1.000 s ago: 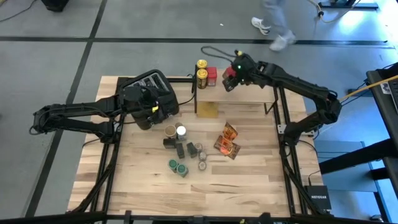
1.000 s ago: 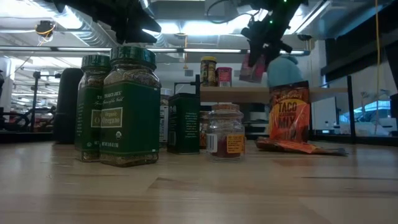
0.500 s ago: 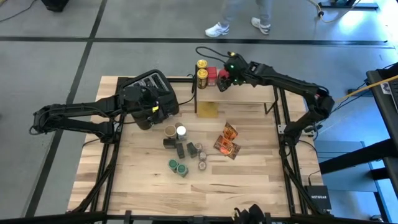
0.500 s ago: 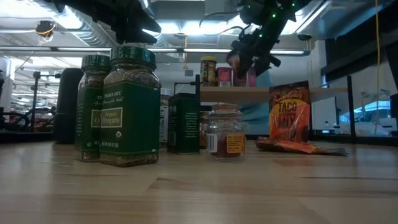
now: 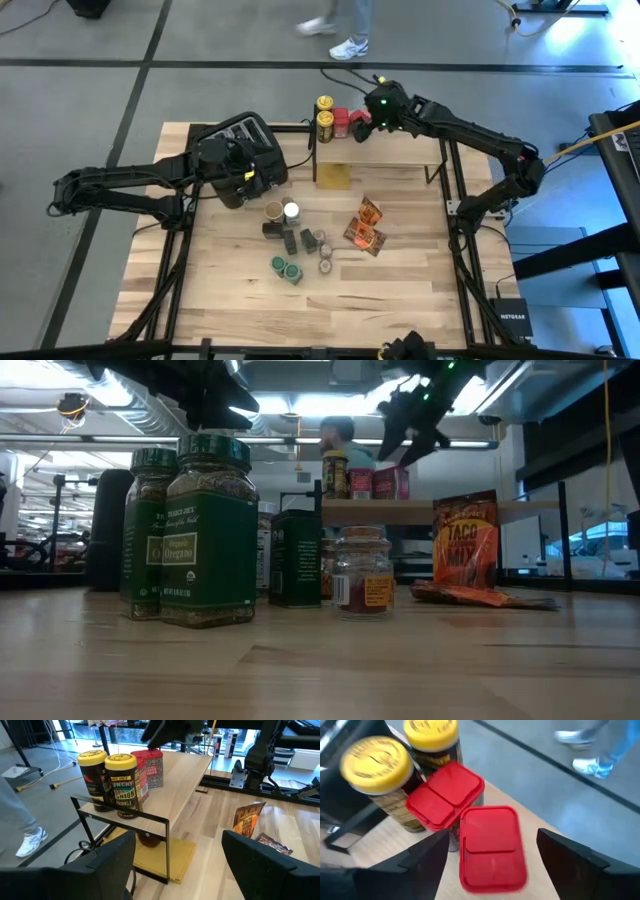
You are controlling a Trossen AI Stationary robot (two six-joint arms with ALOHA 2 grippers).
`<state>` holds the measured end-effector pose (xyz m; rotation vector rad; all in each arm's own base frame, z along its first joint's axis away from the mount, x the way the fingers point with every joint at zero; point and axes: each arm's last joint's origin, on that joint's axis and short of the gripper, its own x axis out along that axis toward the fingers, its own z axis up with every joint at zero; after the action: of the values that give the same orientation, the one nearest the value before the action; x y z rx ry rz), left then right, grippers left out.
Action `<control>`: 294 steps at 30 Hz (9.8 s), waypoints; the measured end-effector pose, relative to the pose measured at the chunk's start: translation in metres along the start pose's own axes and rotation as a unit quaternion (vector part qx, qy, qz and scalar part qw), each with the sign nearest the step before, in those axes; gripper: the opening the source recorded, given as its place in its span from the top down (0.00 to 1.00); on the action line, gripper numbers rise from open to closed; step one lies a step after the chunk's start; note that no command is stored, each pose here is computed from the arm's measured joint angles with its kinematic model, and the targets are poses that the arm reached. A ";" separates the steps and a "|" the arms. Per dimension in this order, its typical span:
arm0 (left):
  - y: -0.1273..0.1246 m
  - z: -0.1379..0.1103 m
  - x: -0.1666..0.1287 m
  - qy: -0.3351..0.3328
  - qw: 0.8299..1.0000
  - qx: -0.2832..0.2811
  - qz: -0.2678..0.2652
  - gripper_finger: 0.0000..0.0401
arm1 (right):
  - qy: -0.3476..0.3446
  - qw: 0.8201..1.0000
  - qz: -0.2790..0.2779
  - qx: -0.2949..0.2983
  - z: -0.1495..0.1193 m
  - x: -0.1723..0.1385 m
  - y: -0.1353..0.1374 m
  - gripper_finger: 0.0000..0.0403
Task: Shelf spices
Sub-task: Put the red seasoning can on the shelf, then put the brown seasoning bottle on the shelf
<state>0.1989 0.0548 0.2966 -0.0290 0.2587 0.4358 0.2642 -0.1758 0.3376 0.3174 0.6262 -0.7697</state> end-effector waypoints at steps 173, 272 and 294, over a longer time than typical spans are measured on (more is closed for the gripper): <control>0.000 0.000 0.000 0.000 1.000 -0.002 0.000 0.28 | -0.073 0.982 -0.107 -0.140 -0.078 -0.005 -0.023 0.23; 0.000 0.000 0.000 0.000 1.000 -0.015 0.000 0.28 | -0.074 0.878 0.340 -0.328 -0.253 0.015 0.210 0.40; 0.000 0.000 0.000 0.000 1.000 -0.015 0.000 0.28 | -0.071 0.875 0.356 -0.320 -0.270 0.033 0.217 0.44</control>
<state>0.1989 0.0549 0.2968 -0.0579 0.2516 0.4404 0.3305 0.0849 0.1167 -0.1305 0.5349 0.1458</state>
